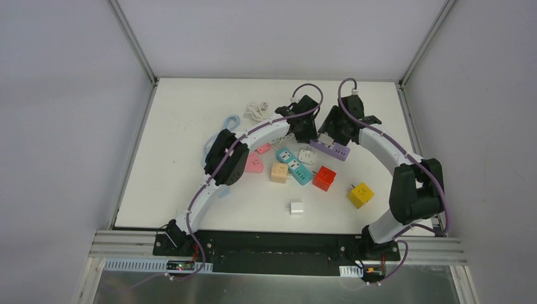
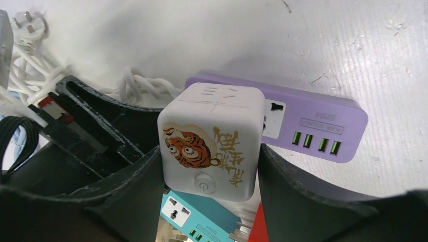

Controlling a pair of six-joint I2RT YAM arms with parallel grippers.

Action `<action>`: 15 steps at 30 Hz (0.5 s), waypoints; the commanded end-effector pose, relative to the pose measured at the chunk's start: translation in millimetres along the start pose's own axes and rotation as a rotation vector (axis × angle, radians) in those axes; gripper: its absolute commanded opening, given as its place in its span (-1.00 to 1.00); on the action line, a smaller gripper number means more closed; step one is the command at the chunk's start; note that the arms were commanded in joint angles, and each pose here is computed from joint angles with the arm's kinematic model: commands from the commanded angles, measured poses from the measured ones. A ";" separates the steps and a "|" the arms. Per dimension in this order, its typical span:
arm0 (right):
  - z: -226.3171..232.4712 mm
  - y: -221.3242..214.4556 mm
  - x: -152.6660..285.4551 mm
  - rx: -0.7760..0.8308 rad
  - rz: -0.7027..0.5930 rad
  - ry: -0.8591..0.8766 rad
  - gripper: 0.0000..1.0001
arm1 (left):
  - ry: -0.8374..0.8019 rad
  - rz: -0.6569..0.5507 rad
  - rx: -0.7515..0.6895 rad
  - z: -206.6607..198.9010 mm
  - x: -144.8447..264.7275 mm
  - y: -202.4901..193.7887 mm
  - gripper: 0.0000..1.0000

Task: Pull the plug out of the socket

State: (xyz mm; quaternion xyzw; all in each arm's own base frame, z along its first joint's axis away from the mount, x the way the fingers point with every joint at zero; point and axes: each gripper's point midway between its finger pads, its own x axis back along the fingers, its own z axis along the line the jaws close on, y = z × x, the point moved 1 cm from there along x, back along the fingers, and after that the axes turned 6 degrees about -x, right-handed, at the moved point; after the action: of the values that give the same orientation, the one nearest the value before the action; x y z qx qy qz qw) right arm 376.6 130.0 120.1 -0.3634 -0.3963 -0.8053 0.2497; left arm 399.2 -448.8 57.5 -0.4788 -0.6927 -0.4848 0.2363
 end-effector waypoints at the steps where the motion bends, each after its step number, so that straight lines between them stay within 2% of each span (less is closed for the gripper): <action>1: -1.9 32.4 20.2 -0.028 -0.090 0.004 -1.00 | 0.040 0.063 -0.019 10.4 0.5 -18.4 -0.33; 8: -42.5 60.6 32.0 -0.138 -0.151 -0.038 -1.00 | -0.105 -0.042 -0.094 -24.1 43.4 13.4 -0.08; 12: -64.1 75.9 28.5 -0.218 -0.186 -0.038 -1.00 | -0.193 -0.109 -0.152 -42.3 87.4 35.8 0.17; 15: -65.3 77.0 18.4 -0.251 -0.153 -0.003 -1.00 | -0.239 -0.166 -0.194 -53.1 124.6 51.9 0.32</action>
State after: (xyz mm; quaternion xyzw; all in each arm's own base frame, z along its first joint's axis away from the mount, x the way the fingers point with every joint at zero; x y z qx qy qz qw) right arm 380.9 31.1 134.0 -0.3929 -0.3458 -0.8406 0.1392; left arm 383.6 -441.0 83.0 -0.5084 -0.6731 -0.5021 0.1910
